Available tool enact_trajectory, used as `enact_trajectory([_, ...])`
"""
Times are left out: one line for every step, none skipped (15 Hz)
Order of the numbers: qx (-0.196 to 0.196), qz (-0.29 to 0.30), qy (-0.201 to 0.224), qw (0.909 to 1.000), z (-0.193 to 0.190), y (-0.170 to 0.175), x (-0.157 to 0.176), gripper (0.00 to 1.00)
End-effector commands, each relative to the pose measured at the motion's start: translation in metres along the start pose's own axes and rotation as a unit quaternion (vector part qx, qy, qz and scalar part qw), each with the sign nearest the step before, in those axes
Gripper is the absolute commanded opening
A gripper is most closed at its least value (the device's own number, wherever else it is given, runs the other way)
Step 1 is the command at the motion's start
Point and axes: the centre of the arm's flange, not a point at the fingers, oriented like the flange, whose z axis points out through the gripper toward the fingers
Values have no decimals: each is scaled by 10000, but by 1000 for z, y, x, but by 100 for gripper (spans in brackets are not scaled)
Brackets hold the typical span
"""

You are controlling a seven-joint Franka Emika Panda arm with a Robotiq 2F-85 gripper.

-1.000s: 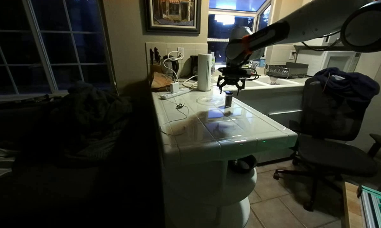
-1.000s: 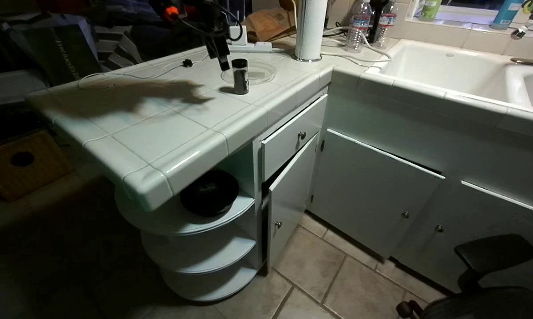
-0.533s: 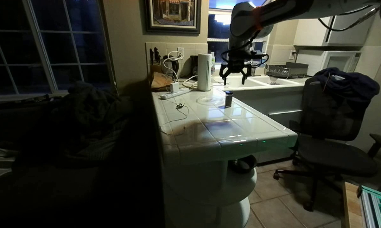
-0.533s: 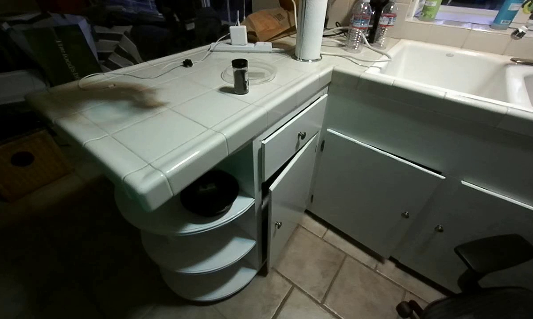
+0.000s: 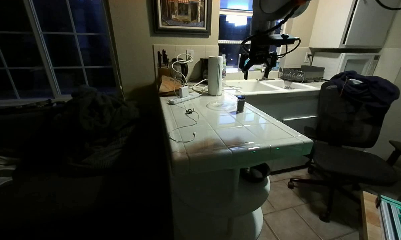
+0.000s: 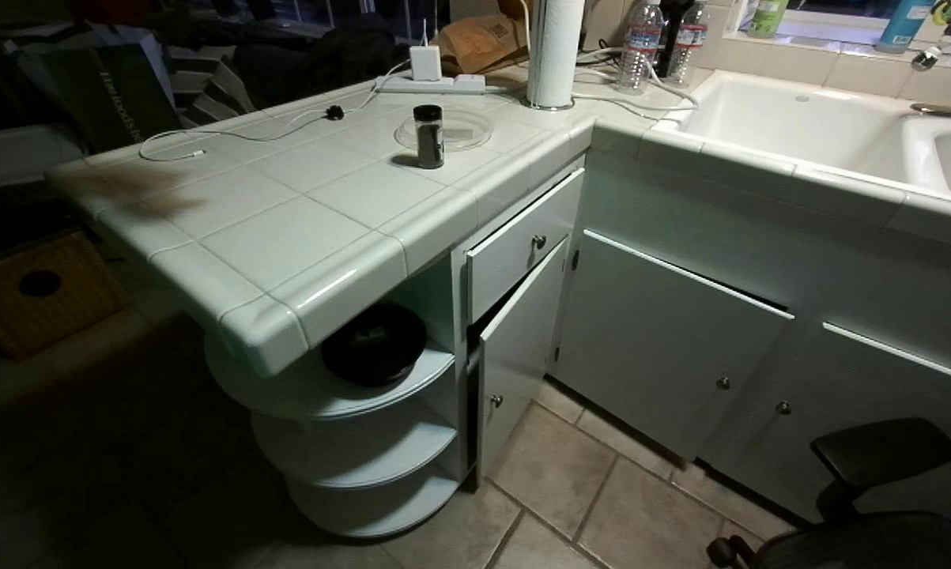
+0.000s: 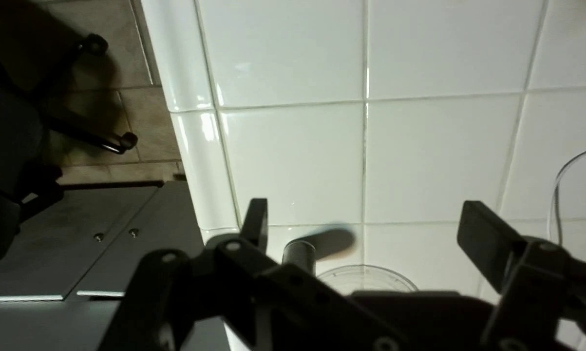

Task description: Move the jar to the right.

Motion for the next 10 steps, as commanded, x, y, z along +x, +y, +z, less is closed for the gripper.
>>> enact_trajectory([307, -626, 142, 9975, -11, 21, -39, 100])
enact_trajectory([324, -868, -15, 9957, -16, 26, -44, 100])
enact_trajectory([167, -526, 67, 9985, -16, 10, -21, 100])
enact_trajectory([212, -665, 63, 9975, -20, 14, -27, 100])
enact_trajectory([232, -735, 61, 9970, -22, 17, -31, 100])
enact_trajectory([242, -774, 58, 9967, -23, 19, -33, 100])
enact_trajectory([243, -788, 50, 9966, -22, 20, -34, 100])
enact_trajectory([240, -795, 41, 9965, -21, 20, -35, 100])
enact_trajectory([237, -800, 34, 9965, -21, 19, -35, 100])
enact_trajectory([236, -804, 31, 9965, -20, 19, -35, 100])
